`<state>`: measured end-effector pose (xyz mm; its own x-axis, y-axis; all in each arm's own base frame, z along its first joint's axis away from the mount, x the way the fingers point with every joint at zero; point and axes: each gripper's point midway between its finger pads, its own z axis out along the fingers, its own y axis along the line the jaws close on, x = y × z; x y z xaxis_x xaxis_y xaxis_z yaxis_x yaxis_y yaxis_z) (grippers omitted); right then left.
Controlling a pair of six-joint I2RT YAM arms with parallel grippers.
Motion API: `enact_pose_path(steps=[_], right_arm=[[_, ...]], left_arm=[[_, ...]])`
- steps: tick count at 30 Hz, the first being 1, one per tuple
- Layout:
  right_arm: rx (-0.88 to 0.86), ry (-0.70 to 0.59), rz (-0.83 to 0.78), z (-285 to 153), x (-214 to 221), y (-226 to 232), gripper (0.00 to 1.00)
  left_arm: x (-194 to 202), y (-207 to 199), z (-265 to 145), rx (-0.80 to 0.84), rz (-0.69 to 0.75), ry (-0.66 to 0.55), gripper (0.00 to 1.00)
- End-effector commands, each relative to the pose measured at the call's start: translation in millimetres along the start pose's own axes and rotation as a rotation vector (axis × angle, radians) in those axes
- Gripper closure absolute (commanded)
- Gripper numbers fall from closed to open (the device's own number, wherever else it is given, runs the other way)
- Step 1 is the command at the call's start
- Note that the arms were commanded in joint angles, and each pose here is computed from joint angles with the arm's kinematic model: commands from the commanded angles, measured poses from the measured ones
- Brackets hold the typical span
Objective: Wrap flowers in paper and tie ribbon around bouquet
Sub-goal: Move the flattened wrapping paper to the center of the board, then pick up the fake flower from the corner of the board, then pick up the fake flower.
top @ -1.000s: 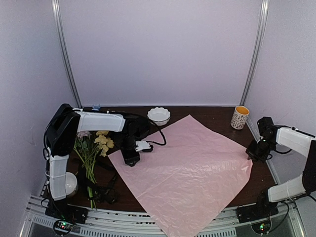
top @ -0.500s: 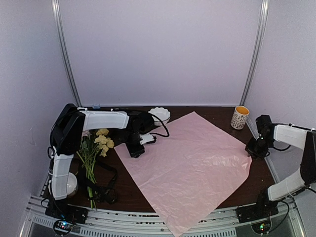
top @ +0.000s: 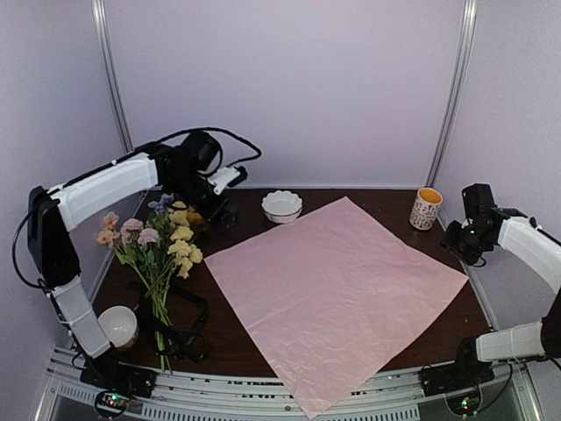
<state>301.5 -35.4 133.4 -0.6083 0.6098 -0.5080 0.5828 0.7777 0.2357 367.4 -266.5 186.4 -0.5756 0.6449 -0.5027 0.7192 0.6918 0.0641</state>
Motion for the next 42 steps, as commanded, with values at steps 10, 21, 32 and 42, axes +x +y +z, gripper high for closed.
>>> enact_pose_path(steps=[10,21,32,42], right_arm=[[-0.089,0.08,-0.203,-5,23,55,0.44],[-0.122,0.145,-0.248,8,40,74,0.44],[-0.132,0.155,-0.25,6,42,78,0.43],[-0.157,0.132,-0.263,-7,36,91,0.43]], left_arm=[[192,85,-16,-0.104,-0.619,0.326,0.48],[226,89,18,-0.156,-0.591,0.413,0.47],[232,97,28,-0.192,-0.57,0.43,0.97],[193,125,-54,-0.386,-0.559,0.246,1.0]])
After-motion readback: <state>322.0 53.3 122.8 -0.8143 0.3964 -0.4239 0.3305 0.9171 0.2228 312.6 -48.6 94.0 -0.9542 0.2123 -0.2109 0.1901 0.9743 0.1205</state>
